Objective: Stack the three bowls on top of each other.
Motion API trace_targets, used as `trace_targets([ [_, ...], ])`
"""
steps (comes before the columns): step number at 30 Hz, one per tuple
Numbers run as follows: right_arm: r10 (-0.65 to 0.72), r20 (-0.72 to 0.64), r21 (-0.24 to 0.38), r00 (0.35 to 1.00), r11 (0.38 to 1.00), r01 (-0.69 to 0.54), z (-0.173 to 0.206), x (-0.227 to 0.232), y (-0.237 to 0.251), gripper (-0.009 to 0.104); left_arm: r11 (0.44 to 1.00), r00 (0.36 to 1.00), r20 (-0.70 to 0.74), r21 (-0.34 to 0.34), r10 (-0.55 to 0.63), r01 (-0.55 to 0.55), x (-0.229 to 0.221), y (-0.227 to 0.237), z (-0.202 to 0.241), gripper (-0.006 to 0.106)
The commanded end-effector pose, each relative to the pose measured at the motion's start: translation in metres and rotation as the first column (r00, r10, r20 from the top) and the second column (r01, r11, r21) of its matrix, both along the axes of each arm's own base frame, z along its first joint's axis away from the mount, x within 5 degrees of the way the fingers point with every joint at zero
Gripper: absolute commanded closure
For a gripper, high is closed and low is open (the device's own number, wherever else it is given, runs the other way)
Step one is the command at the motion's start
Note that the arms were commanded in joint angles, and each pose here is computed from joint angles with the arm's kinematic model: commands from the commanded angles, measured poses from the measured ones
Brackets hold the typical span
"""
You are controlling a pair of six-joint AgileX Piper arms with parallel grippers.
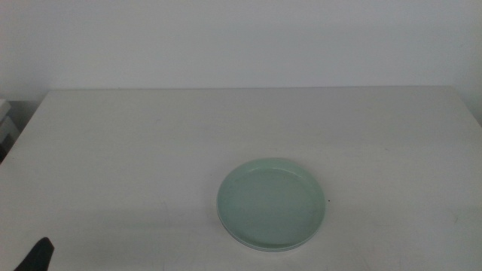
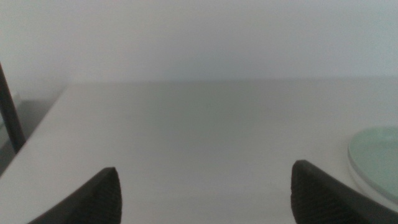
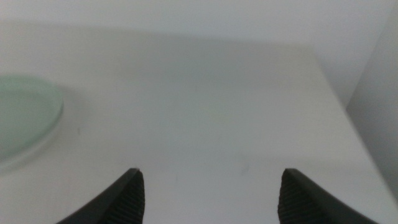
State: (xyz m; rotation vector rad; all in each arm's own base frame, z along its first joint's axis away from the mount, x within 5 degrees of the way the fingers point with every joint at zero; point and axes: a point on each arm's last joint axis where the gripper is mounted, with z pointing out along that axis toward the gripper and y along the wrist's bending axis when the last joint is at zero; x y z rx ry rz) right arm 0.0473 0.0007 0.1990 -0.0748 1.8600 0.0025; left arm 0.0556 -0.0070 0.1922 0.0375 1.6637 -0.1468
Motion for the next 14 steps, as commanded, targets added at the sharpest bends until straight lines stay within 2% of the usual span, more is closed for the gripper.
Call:
trace_targets([
  [1, 0.003, 0.107, -0.020, 0.994, 1.000, -0.001, 0.0031, 0.0009, -0.0001, 0.041, 0.999, 0.995, 0.095, -0.037, 0.007, -0.004, -0.0003, 0.0004, 0.0062, 0.005],
  [14, 0.000, 0.098, -0.026, 0.995, 1.000, 0.002, -0.0038, 0.0024, -0.0003, 0.041, 1.000, 0.997, 0.082, -0.031, 0.006, -0.003, -0.0005, 0.0004, 0.0051, 0.005],
])
